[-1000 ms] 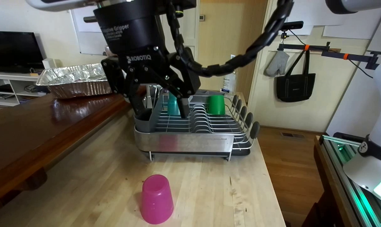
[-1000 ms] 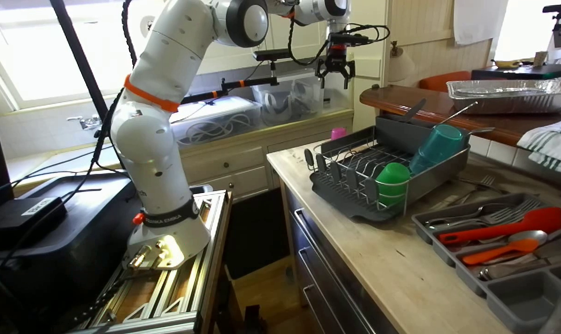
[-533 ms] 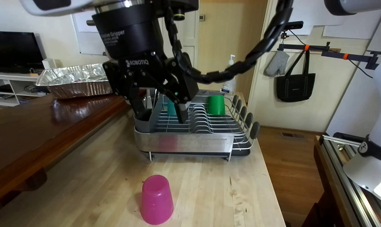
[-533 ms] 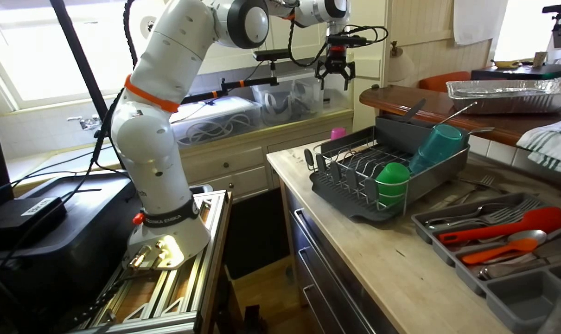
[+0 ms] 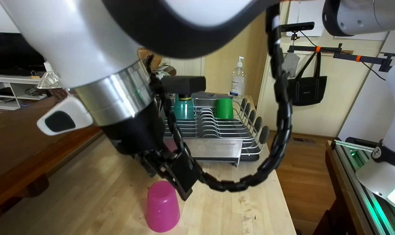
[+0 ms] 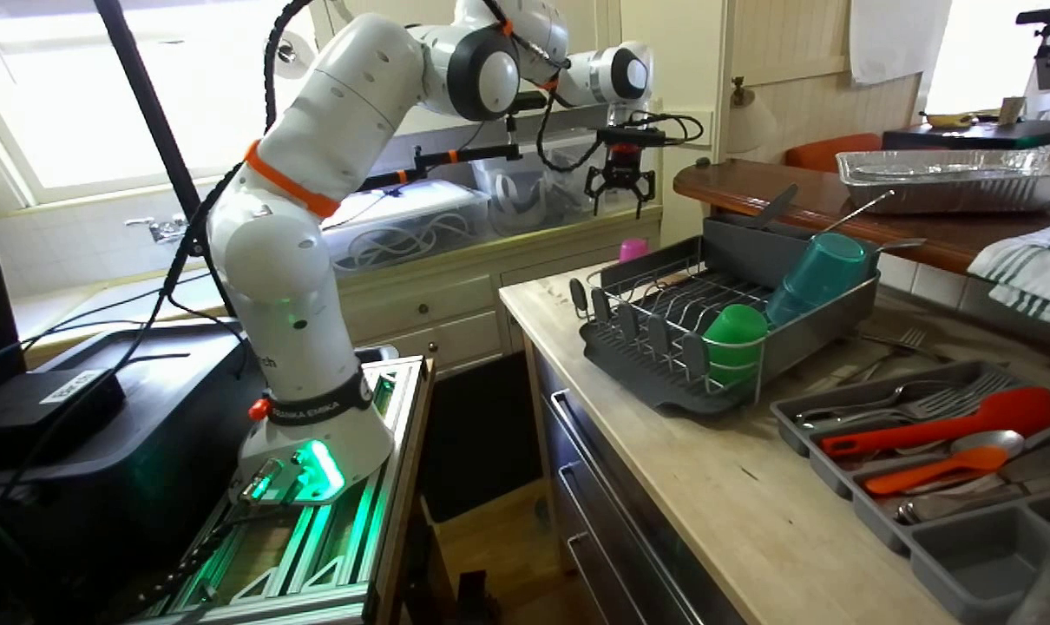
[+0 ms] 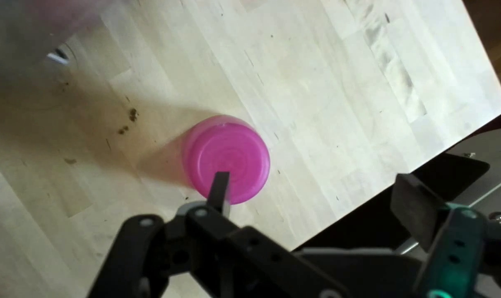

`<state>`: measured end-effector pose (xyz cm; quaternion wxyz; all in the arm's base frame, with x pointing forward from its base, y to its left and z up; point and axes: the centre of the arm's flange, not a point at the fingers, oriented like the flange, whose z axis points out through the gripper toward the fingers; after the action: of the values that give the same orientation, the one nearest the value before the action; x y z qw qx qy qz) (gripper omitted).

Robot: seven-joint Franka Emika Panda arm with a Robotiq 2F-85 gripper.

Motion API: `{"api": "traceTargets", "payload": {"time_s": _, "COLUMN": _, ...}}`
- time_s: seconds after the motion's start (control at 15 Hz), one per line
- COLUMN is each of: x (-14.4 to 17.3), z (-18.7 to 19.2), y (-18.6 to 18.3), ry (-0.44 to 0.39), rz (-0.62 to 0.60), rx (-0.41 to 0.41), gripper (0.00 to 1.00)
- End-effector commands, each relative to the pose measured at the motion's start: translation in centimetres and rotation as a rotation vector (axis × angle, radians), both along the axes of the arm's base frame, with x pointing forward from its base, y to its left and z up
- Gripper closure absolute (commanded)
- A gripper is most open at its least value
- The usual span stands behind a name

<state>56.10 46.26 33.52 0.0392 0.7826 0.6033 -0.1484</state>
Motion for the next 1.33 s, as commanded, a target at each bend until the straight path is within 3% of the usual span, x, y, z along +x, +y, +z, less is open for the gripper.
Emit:
{"api": "traceTargets", "payload": {"time_s": 0.0, "x": -0.2, "z": -3.3, "y": 0.1, "ry": -0.044, "rz": -0.036, "rx": 0.006, "gripper": 0.00}}
{"api": "traceTargets", "payload": {"time_s": 0.27, "x": 0.8, "z": -5.0, "y": 0.6, "ry": -0.097, "rz": -0.021, "rx": -0.007, "gripper": 0.00}}
{"api": "traceTargets", "payload": {"time_s": 0.67, "x": 1.5, "z": -6.8, "y": 1.7, "ry": -0.092, "rz": 0.071, "rx": -0.056, "gripper": 0.00}}
{"api": "traceTargets", "payload": {"time_s": 1.27, "x": 1.8, "z": -10.1, "y": 3.4, "ry": 0.001, "rz": 0.240, "rx": -0.075, "gripper": 0.00}}
